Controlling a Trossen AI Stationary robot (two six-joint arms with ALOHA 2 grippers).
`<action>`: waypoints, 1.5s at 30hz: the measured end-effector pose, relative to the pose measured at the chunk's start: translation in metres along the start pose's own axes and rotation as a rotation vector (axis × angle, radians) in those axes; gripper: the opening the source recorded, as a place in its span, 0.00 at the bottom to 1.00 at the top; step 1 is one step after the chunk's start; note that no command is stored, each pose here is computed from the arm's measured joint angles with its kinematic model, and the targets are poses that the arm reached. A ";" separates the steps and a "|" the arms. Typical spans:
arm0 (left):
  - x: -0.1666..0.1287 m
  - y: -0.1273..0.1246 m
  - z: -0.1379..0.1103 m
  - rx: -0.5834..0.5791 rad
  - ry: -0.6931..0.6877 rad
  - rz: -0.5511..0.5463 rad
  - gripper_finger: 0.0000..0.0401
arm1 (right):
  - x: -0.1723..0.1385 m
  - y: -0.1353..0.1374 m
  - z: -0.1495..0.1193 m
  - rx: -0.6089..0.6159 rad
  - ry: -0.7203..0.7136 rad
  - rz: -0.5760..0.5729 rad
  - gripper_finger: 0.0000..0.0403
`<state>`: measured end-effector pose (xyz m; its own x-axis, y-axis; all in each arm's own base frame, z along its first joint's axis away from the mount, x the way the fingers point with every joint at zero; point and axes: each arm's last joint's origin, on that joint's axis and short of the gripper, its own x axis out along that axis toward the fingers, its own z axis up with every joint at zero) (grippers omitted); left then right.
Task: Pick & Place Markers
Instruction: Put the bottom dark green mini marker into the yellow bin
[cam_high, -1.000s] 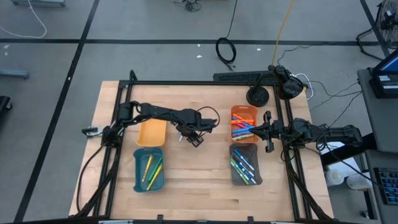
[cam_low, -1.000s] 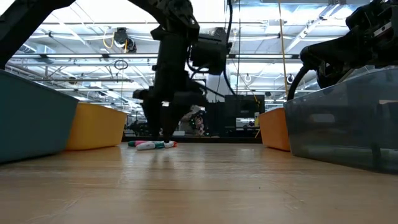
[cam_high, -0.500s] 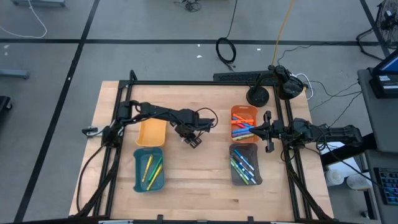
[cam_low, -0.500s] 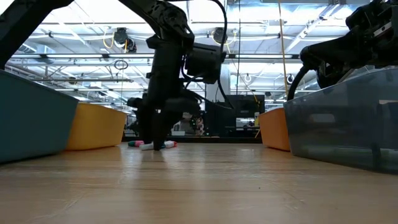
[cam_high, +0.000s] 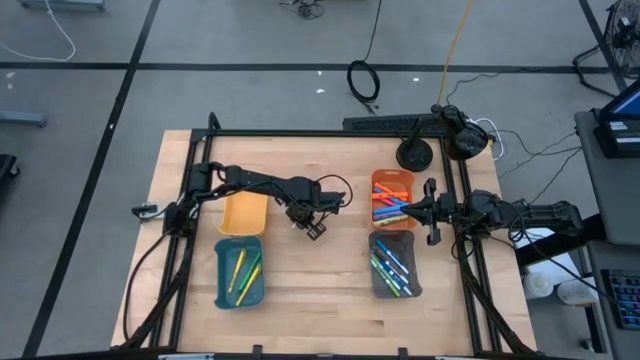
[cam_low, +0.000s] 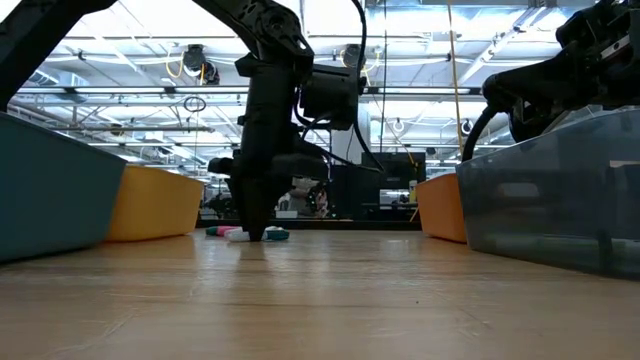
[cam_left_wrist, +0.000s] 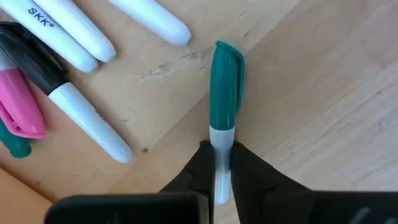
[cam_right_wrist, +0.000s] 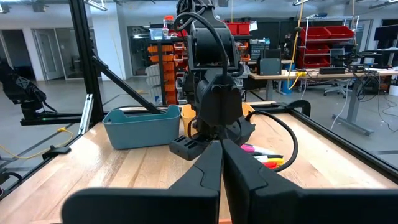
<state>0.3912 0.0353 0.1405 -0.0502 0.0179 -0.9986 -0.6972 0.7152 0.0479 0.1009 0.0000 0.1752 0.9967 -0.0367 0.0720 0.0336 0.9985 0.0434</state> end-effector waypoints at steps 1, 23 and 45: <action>0.000 0.000 0.000 0.006 0.000 0.001 0.08 | 0.000 0.000 0.000 0.000 0.000 0.000 0.01; -0.109 0.008 -0.054 0.076 -0.292 0.027 0.11 | 0.000 0.000 0.000 0.000 0.000 0.000 0.01; -0.110 0.082 -0.145 -0.299 -0.287 0.175 0.09 | 0.000 0.000 0.000 0.000 0.000 0.000 0.01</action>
<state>0.2363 -0.0096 0.2576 -0.0148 0.3440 -0.9388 -0.8739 0.4518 0.1794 0.1009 0.0000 0.1752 0.9967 -0.0367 0.0723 0.0336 0.9985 0.0435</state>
